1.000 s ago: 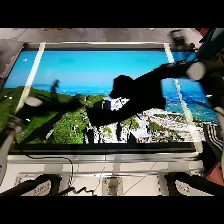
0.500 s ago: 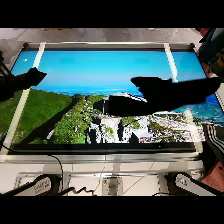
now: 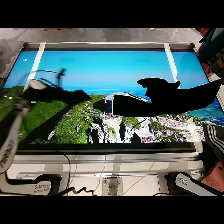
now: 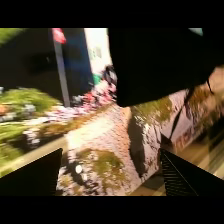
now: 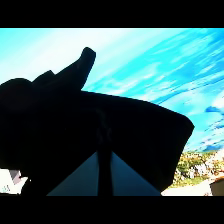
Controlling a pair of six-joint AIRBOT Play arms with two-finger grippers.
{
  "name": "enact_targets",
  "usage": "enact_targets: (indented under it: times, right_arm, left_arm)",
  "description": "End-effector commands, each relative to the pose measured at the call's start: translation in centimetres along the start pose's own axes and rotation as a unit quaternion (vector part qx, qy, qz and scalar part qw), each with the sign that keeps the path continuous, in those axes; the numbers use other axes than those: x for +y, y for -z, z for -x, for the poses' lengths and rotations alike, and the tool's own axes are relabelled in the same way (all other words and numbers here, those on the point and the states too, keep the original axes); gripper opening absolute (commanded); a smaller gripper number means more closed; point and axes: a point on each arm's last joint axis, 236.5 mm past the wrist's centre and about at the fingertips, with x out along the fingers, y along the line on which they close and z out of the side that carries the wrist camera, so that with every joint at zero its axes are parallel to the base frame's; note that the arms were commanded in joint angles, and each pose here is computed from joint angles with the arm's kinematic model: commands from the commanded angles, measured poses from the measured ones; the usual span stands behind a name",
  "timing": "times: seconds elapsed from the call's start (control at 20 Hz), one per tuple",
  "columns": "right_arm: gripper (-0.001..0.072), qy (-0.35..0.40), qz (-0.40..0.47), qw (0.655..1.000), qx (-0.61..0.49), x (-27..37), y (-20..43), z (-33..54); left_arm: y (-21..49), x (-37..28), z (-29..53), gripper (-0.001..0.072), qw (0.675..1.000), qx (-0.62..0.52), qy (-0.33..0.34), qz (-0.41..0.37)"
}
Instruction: Fold the clothes and pants, and hang the long-sleeved shirts on hangers.
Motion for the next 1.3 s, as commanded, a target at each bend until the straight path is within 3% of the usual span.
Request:
enact_targets:
  times: [0.0,0.2,0.25,0.35,0.6,0.7,0.75,0.8,0.85,1.05,1.25]
  right_arm:
    - [0.0022,-0.001,0.002,1.000,0.009,0.1,0.4,0.0]
    - [0.0022,-0.002,0.002,1.000,0.007,0.1,0.3,0.0]
    - [0.0022,-0.002,0.002,1.000,0.007,0.1,0.3,0.0]
    - [0.0023,-0.002,0.002,1.000,0.007,0.1,0.3,0.0]
    - [0.0023,-0.002,0.001,1.000,0.006,0.1,0.3,0.0]
    - [0.0022,-0.002,0.001,1.000,0.007,0.1,0.3,0.0]
    - [0.0022,-0.002,0.001,1.000,0.007,0.1,0.3,0.0]
    - [0.0023,-0.002,0.001,1.000,0.007,0.1,0.3,0.0]
    - [0.0023,-0.001,0.001,1.000,0.007,0.1,0.3,0.0]
    - [0.0023,0.004,0.004,1.000,-0.012,-0.1,-0.5,0.0]
    - [0.0022,-0.010,0.007,0.998,-0.062,0.8,-2.9,0.2]
  left_arm:
    - [2.0,-1.9,-8.4,0.0692,1.000,0.021,-0.006,-0.021]
    - [3.3,-1.0,-12.6,0.0692,0.999,0.042,-0.015,-0.018]
    - [3.2,-1.0,-13.3,0.0678,0.999,0.043,-0.012,-0.016]
    - [2.7,-0.9,-14.3,0.0574,0.999,0.043,-0.011,-0.019]
    - [2.3,-1.0,-15.6,0.0559,0.999,0.044,-0.009,-0.025]
    - [2.6,-1.4,-16.0,0.0380,0.998,0.046,-0.008,-0.029]
    - [2.8,-1.7,-16.1,0.0253,0.998,0.048,-0.007,-0.032]
    - [3.0,-2.0,-16.2,0.0073,0.998,0.052,-0.005,-0.034]
    - [3.0,-2.1,-16.2,0.0013,0.998,0.053,-0.004,-0.036]
    - [-2.7,-2.3,-11.8,0.0011,0.999,-0.011,-0.002,-0.043]
    - [-14.9,-1.0,2.9,0.0010,0.980,-0.190,-0.027,-0.056]
